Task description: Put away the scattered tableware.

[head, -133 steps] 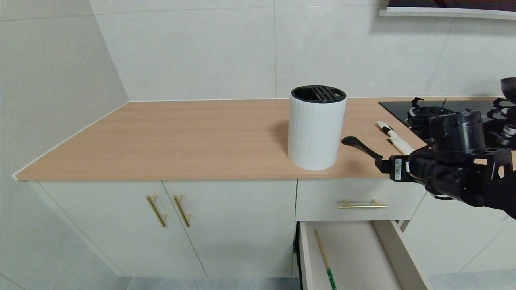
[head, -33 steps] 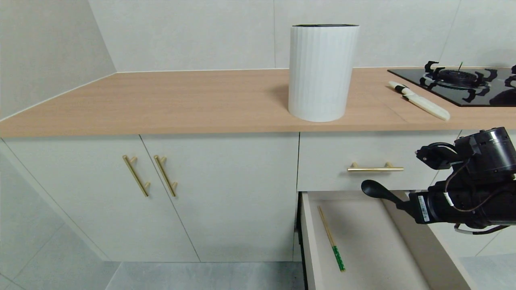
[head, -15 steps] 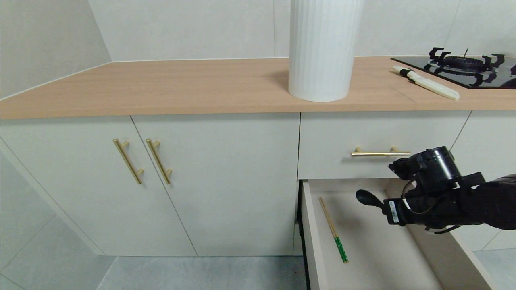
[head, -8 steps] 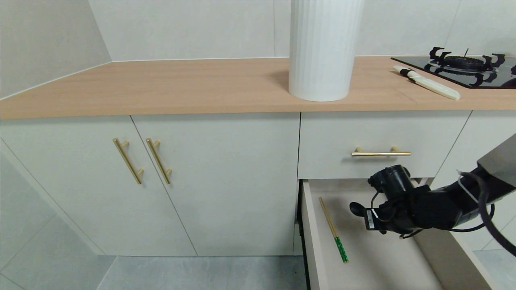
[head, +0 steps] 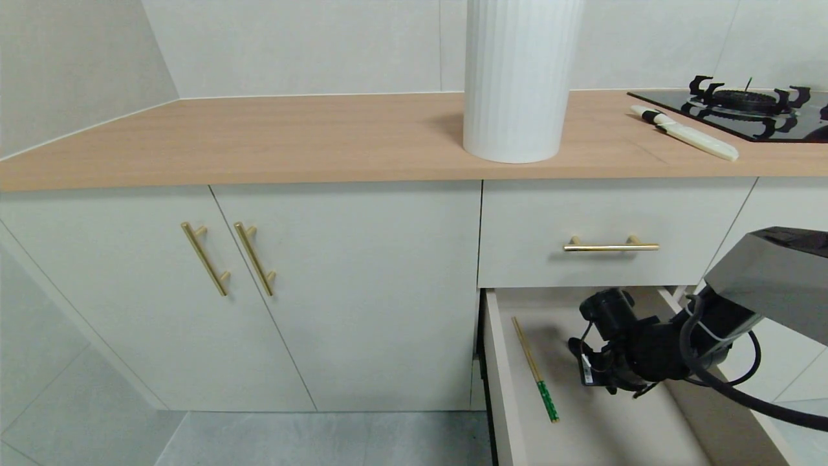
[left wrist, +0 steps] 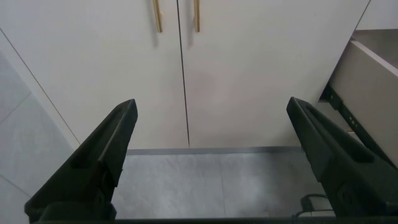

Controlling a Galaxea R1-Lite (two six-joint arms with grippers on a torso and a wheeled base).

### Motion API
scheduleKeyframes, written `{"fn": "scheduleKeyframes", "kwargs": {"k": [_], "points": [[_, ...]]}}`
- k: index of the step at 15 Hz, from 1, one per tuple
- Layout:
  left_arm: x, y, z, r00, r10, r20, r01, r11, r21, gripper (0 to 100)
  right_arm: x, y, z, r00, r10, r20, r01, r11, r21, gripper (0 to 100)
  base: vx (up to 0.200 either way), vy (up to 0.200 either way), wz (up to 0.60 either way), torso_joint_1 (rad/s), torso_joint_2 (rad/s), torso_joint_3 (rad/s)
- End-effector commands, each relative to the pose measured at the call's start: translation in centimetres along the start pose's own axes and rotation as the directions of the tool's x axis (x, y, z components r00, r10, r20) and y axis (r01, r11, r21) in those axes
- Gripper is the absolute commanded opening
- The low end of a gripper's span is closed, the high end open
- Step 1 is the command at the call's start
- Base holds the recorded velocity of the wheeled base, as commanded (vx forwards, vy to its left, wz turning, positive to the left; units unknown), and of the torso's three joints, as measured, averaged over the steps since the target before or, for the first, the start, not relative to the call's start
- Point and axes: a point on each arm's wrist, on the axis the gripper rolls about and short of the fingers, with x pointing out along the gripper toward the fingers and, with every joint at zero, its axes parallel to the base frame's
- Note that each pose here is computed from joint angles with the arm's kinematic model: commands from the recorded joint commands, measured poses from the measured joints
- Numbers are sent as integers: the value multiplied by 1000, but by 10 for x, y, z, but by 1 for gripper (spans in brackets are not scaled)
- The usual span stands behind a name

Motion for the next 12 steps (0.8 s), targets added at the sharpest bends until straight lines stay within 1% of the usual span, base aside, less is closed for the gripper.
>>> {"fn": "scheduleKeyframes", "kwargs": {"k": [1,3,4,9,12], "points": [[0,0,0,1000,-1,0,1,1000,0,100,4,1,-3,1000,-5,-13,5,1000,-5,0,0,0,0,0,0,0],[0,0,0,1000,1,0,-1,1000,0,100,5,1,-4,1000,-6,-16,6,1000,-6,0,0,0,0,0,0,0],[0,0,0,1000,-1,0,1,1000,0,100,5,1,-3,1000,-6,-15,6,1000,-5,100,0,0,0,0,0,0],[0,0,0,1000,1,0,-1,1000,0,100,2,0,-3,1000,-5,-12,5,1000,-6,100,0,0,0,0,0,0],[0,0,0,1000,-1,0,1,1000,0,100,-6,-2,0,1000,-14,6,14,1000,-1,100,0,0,0,0,0,0]]}}
